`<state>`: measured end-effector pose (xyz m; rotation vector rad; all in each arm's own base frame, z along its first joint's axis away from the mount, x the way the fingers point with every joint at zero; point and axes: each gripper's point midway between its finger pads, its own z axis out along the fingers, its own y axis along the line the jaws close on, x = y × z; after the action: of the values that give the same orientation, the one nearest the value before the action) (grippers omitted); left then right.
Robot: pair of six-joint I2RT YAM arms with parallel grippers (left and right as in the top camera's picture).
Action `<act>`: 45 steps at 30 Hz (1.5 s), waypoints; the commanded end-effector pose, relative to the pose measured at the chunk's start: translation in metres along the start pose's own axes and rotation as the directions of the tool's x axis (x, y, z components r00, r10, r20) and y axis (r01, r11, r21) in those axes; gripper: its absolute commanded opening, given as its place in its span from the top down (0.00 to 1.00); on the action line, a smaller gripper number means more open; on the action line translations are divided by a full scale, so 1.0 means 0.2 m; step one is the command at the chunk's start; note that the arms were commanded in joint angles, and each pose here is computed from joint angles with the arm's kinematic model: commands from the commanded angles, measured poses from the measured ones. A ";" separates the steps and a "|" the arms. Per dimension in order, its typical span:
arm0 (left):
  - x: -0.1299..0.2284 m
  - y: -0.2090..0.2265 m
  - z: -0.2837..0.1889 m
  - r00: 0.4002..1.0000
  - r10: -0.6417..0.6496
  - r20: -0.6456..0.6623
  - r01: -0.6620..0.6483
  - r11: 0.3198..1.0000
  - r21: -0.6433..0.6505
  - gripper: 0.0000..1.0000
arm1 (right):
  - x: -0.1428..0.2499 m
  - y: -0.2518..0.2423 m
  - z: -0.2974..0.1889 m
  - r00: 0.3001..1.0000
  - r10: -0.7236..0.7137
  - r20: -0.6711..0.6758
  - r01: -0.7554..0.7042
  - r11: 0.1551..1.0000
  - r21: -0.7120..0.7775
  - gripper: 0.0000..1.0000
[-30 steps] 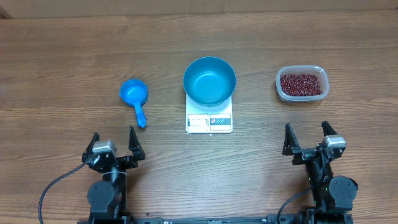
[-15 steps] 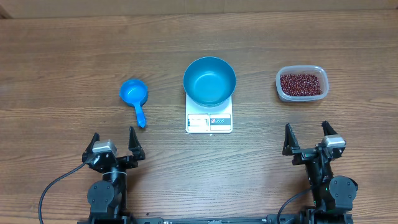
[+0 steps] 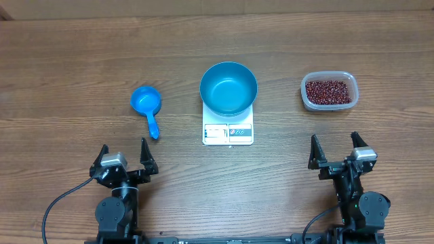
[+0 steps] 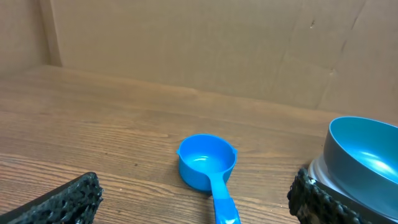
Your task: Scoop item into bowl and weigh 150g on scale
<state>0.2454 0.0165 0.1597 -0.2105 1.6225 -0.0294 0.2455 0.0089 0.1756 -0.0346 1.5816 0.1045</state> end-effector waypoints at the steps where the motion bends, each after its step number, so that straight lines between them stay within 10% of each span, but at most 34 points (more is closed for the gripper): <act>1: 0.00 0.02 0.00 1.000 0.011 0.004 -0.011 1.000 -0.015 0.01 | 0.01 0.00 0.00 1.000 -0.008 0.004 0.008 1.000 -0.002 0.00; 45: -0.04 0.04 0.00 0.999 0.011 0.037 -0.009 0.999 -0.040 0.00 | 0.01 0.00 0.00 1.000 -0.008 0.004 0.008 1.000 -0.002 0.00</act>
<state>0.2455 0.0166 0.1605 -0.2104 1.6194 -0.0292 0.2455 0.0089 0.1757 -0.0350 1.5813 0.1042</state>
